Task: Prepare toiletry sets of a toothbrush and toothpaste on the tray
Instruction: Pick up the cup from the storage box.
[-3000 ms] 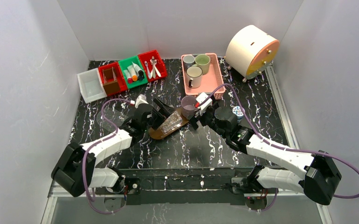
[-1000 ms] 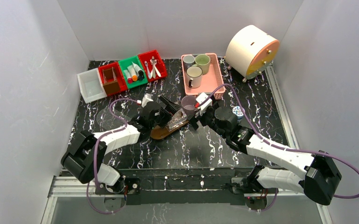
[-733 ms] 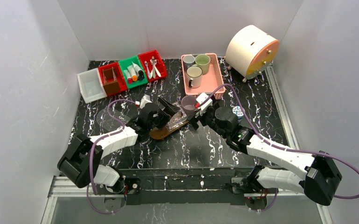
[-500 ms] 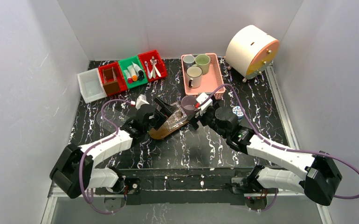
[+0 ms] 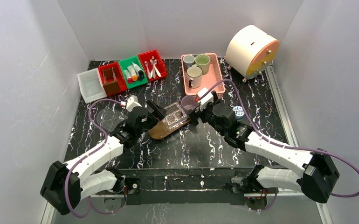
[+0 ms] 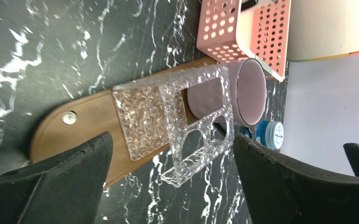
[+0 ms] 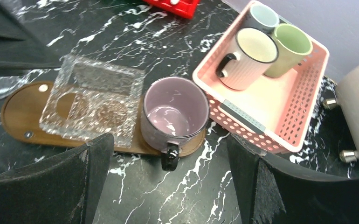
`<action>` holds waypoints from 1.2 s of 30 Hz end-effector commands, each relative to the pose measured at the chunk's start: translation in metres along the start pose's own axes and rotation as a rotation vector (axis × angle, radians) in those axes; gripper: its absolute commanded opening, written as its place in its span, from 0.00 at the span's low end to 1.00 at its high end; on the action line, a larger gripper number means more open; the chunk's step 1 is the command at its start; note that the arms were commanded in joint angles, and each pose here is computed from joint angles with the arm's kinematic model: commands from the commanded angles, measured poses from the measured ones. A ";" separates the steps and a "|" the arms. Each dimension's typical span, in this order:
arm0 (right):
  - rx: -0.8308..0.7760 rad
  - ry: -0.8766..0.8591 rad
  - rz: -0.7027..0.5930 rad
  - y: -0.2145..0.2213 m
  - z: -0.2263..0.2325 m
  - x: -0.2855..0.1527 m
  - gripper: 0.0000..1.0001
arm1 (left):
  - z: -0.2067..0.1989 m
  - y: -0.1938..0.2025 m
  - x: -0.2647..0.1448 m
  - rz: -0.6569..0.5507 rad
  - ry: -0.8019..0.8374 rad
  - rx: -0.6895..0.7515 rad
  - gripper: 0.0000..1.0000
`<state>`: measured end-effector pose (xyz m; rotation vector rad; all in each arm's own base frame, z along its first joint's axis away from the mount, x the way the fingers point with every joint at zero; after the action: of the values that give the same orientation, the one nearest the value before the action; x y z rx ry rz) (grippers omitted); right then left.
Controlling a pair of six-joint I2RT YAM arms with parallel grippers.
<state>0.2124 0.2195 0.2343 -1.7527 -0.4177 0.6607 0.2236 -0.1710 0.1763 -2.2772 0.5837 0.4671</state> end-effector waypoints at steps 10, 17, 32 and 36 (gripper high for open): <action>0.423 0.317 0.206 -0.032 -0.085 0.057 0.99 | -0.004 -0.078 -0.045 -0.224 -0.136 0.270 0.98; 0.665 0.410 0.331 -0.023 -0.132 0.096 0.99 | -0.018 -0.110 -0.068 -0.271 -0.168 0.455 0.98; 0.736 0.506 0.404 -0.002 -0.172 0.184 0.92 | -0.007 -0.124 -0.084 -0.314 -0.201 0.708 0.98; 0.753 0.519 0.371 -0.004 -0.178 0.202 0.83 | 0.000 -0.120 -0.085 -0.309 -0.210 0.726 0.98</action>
<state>0.4624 0.2027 0.2040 -1.2409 0.5211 0.5851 0.2210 -0.0811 0.2891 -1.6071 0.2555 0.2600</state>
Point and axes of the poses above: each gripper's point midway between its finger pads, its own x axis out along the fingers, its own z axis along the line the jaws close on, y = z × x, the point moved 8 cm from there along -x, back along the fingers, and after that the axes turned 3 degrees about x, right-handed, at the moved point
